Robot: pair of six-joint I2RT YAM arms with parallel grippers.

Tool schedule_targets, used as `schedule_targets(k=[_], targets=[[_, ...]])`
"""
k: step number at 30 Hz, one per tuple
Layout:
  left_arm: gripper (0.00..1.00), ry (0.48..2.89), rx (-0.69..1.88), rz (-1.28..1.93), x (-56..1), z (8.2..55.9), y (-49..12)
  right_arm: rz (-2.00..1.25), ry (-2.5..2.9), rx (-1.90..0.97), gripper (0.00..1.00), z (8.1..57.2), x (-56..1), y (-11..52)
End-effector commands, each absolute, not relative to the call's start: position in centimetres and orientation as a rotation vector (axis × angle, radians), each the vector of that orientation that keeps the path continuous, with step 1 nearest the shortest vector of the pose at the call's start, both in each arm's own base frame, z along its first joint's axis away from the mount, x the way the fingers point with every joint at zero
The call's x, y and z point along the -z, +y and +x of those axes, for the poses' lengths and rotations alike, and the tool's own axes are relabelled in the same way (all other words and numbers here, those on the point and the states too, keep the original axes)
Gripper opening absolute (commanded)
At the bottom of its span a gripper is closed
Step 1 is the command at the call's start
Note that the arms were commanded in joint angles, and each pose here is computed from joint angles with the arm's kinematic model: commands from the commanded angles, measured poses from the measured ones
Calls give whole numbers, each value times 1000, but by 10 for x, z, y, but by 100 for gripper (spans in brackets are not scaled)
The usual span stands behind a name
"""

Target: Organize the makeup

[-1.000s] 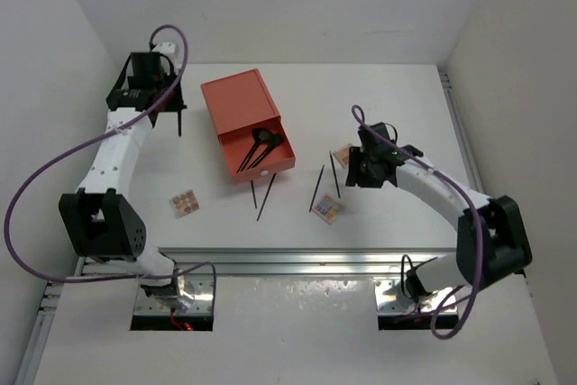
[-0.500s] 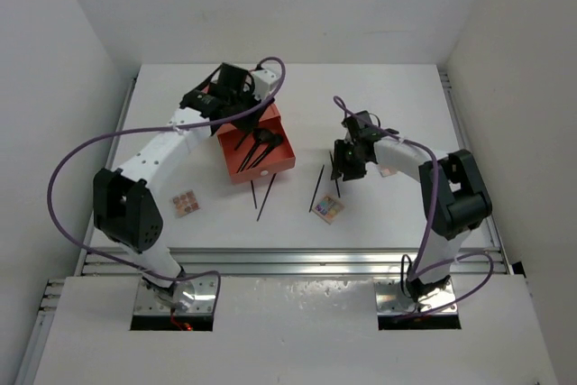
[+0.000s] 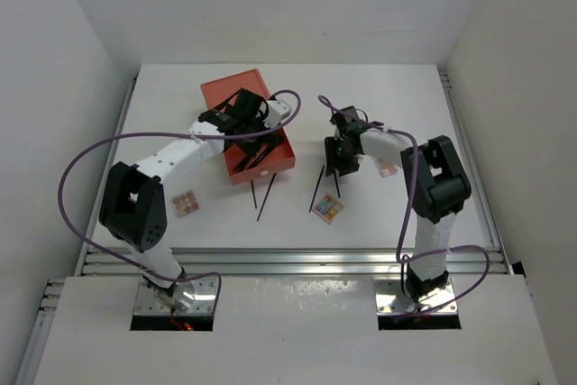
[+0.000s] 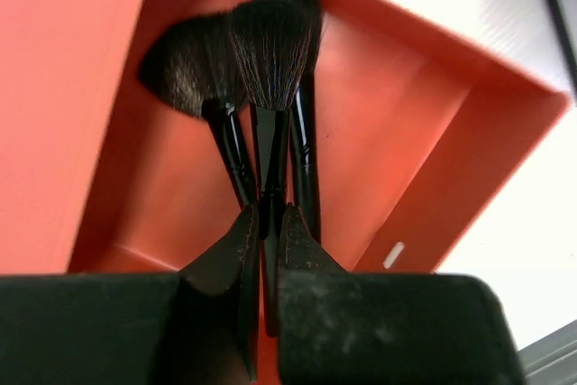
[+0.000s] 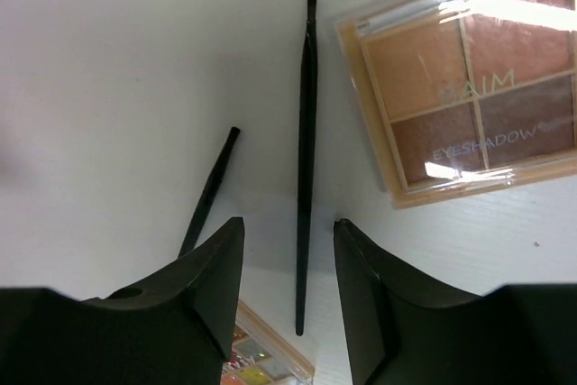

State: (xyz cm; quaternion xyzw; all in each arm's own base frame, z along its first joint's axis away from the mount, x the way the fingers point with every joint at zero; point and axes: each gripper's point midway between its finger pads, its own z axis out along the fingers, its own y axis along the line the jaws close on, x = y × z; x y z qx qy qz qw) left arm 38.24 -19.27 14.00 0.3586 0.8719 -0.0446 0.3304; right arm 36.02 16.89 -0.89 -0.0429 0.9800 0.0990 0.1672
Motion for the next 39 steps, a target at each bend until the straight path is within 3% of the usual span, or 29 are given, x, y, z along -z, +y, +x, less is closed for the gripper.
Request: schedule_targets(k=[1,2,3,5,11,21,24,28,33,39], targets=[[1,2245,85,859,-156,389,-179,-165,2756,-248,46,372,3,171],[8,2258,84,864,-150,386,-177,-160,2751,-249,46,374,2,171],[22,2258,84,864,-150,386,-177,-158,2745,-251,47,377,4,173],[33,2254,88,874,-150,386,-182,-169,2751,-249,47,378,6,174],[47,2173,117,802,-193,404,-193,-196,2804,-203,43,376,15,173],[50,2110,171,505,-261,448,-163,-204,2866,-69,30,358,35,155],[50,2162,141,397,-246,472,-137,-222,2871,-22,29,354,39,151],[50,2190,71,309,-224,499,-111,-249,2874,21,9,350,40,147],[50,2165,9,269,-211,516,-95,-259,2859,49,0,351,34,142],[50,2187,-8,257,-188,522,-90,-285,2829,69,0,355,24,144]])
